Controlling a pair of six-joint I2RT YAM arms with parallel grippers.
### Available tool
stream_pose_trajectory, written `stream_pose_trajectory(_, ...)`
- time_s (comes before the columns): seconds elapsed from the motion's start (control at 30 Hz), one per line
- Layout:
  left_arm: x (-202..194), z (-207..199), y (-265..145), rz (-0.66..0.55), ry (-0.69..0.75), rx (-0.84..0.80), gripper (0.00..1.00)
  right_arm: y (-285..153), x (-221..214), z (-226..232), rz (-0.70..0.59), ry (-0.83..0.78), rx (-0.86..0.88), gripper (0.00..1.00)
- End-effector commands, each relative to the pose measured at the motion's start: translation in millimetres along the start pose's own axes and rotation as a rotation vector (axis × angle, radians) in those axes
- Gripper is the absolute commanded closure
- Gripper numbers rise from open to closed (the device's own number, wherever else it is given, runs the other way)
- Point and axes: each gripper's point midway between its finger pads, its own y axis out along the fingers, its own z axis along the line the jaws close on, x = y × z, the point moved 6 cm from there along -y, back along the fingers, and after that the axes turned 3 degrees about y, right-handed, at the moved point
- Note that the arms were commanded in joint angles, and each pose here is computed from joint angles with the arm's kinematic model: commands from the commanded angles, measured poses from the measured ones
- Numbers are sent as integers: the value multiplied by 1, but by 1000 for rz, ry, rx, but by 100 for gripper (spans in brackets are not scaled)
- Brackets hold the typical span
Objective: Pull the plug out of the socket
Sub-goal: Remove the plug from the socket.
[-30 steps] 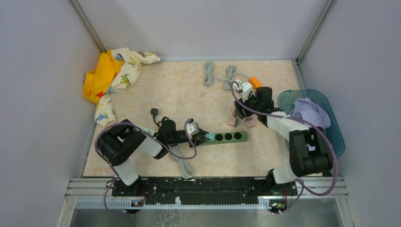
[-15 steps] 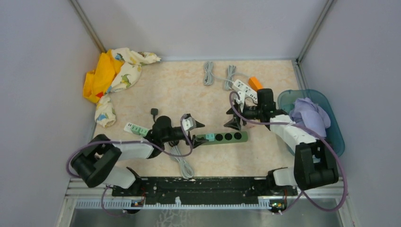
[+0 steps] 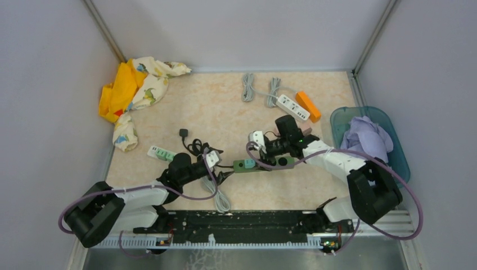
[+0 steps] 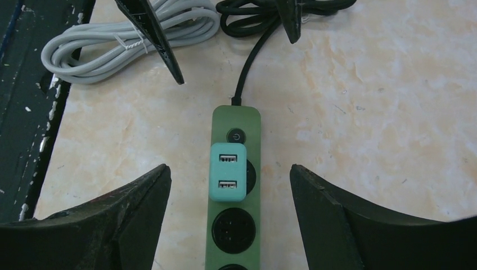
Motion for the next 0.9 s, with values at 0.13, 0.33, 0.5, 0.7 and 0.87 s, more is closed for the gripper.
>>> stream_pose_trajectory(0.13, 2, 4, 5, -4, 20, 0, 0, 27, -6, -11, 105, -25, -37, 34)
stream_pose_trajectory(0.33, 1, -1, 6, -2, 34, -51, 1, 35, -10, -8, 156, -47, -20, 50)
stream_pose_trajectory(0.5, 1, -4, 9, 6, 55, -107, 2, 32, -6, -10, 168, -60, -21, 83)
stream_pose_trajectory(0.7, 13, -27, 22, -31, 142, -253, 11, 26, -5, -2, 193, -97, 31, 100)
stream_pose_trajectory(0.87, 13, -35, 25, -134, 215, -225, 9, 20, -4, 4, 174, -103, 119, 100)
